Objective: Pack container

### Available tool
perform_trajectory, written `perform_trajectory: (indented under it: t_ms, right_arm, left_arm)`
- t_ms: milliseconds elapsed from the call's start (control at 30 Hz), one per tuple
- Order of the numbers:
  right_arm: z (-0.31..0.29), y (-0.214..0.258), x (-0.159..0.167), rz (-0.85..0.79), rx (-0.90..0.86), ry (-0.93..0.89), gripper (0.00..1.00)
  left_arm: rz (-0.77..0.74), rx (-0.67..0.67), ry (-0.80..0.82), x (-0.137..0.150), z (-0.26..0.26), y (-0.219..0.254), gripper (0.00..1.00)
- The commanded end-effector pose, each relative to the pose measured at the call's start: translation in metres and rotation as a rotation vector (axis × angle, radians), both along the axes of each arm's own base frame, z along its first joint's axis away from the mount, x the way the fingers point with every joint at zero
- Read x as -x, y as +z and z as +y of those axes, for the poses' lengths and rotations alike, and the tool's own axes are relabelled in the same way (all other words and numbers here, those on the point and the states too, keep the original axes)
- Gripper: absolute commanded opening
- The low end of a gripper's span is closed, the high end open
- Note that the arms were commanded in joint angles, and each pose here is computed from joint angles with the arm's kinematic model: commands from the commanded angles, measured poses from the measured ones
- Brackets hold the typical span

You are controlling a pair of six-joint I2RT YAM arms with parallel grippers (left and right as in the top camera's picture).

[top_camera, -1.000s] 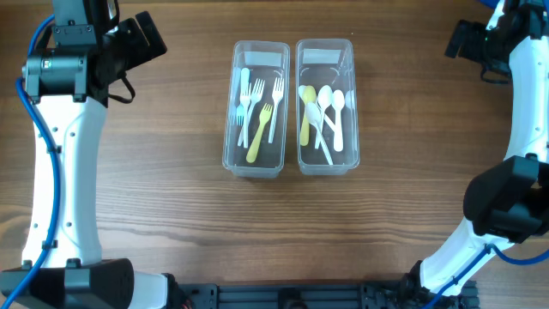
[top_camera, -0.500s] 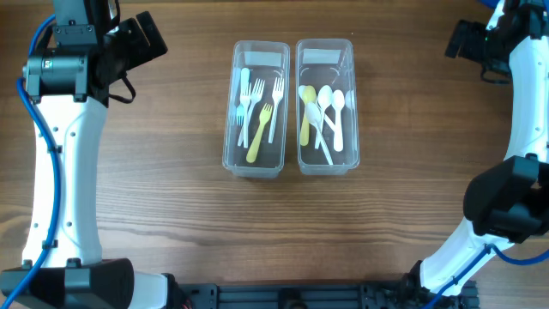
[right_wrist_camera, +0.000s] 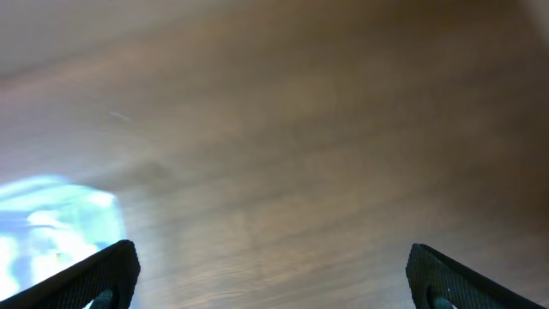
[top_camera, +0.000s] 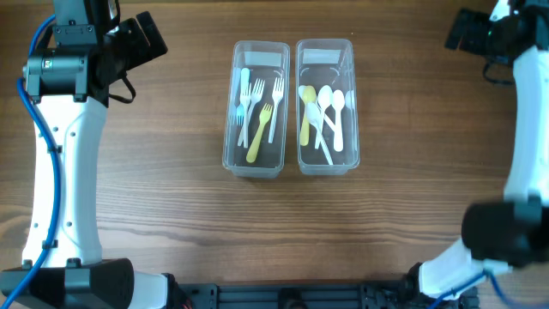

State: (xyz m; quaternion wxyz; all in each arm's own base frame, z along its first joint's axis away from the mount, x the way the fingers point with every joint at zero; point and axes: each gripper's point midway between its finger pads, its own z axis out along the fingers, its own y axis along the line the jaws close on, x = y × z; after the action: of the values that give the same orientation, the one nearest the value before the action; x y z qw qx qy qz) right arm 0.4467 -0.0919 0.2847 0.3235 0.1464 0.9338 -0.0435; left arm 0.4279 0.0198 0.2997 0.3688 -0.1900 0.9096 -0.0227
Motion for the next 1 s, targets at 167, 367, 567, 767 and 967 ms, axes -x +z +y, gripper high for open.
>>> perform_trajectory:
  t_ms: [167, 367, 567, 767, 967]
  right_arm:
    - [0.084, 0.19, 0.122, -0.499, 0.052, 0.184, 1.0]
    - [0.099, 0.238, 0.206, -0.707, 0.002, 0.244, 1.0]
    - [0.097, 0.236, 0.25, -0.884, -0.036, 0.218, 1.0]
    - [0.105, 0.18, 0.247, -1.018, -0.074, 0.249, 1.0]
    - [0.102, 0.1, 0.232, -1.017, -0.311, 0.117, 1.0]
  left_arm:
    - [0.005, -0.006, 0.014, -0.001, 0.004, -0.002, 1.0]
    - [0.005, -0.006, 0.014, -0.001, 0.004, -0.001, 1.0]
    - [0.005, -0.006, 0.014, -0.001, 0.004, -0.001, 1.0]
    - [0.005, -0.006, 0.014, -0.001, 0.004, -0.002, 1.0]
    - [0.005, -0.006, 0.014, -0.001, 0.004, -0.002, 1.0]
